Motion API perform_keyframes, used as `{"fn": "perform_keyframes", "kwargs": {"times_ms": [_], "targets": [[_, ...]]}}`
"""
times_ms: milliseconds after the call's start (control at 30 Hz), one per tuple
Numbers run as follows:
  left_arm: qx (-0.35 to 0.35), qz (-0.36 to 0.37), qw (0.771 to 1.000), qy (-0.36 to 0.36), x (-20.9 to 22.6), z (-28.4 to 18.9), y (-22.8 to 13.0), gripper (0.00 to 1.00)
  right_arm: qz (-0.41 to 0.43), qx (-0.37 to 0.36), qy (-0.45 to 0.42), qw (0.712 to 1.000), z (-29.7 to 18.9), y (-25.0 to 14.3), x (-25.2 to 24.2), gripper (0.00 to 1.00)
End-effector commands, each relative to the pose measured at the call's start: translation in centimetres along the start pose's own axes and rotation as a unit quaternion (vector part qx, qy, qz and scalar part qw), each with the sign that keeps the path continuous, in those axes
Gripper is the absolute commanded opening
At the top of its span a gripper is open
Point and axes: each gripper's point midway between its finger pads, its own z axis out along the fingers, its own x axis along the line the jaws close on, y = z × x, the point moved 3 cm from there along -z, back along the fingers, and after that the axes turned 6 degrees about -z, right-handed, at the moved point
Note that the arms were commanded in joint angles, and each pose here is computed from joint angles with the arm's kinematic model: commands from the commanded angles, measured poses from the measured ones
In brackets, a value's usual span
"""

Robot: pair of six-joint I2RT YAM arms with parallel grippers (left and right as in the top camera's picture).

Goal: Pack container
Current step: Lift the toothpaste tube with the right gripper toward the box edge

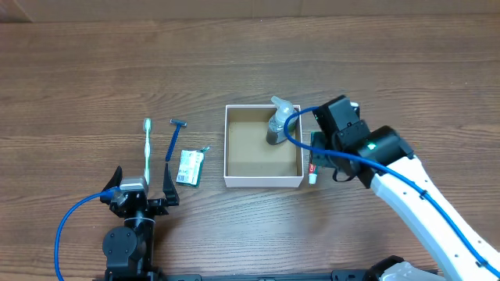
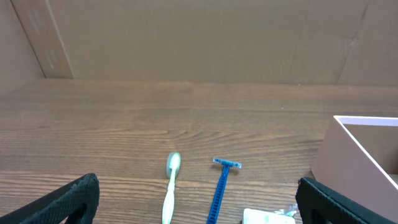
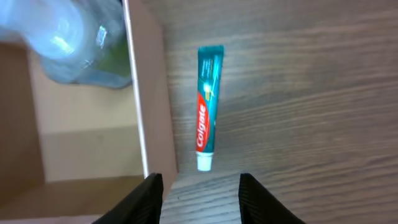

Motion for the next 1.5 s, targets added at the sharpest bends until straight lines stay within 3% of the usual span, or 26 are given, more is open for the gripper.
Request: {"fn": "perform_keyframes", "kwargs": {"times_ms": [0,533,767,1233,1467], "targets": [[-0.004,-0.005,1.000,0.003,0.2,0.0,0.0,1.00,-0.005,0.025,0.049,0.998,2.0,-1.8,1.1,0.42],[-0.004,-0.005,1.000,0.003,0.2,0.0,0.0,1.00,-0.015,0.048,0.074,0.996,5.1,-3.8,1.6,0.46],[-0.004,-0.005,1.000,0.003,0.2,0.0,0.0,1.00,-0.056,0.041,0.141,0.988,4.9,-3.6,3.6,0.54],[-0.004,-0.005,1.000,0.003,0.2,0.0,0.0,1.00,-0.015,-0.005,-0.011,1.000,5.6,-2.3,-0.8,0.53],[-0.004,-0.005,1.000,0.003,0.2,0.0,0.0,1.00,0.023,0.003,-0.021,1.000,7.4,-2.6,-0.8,0.54]]}}
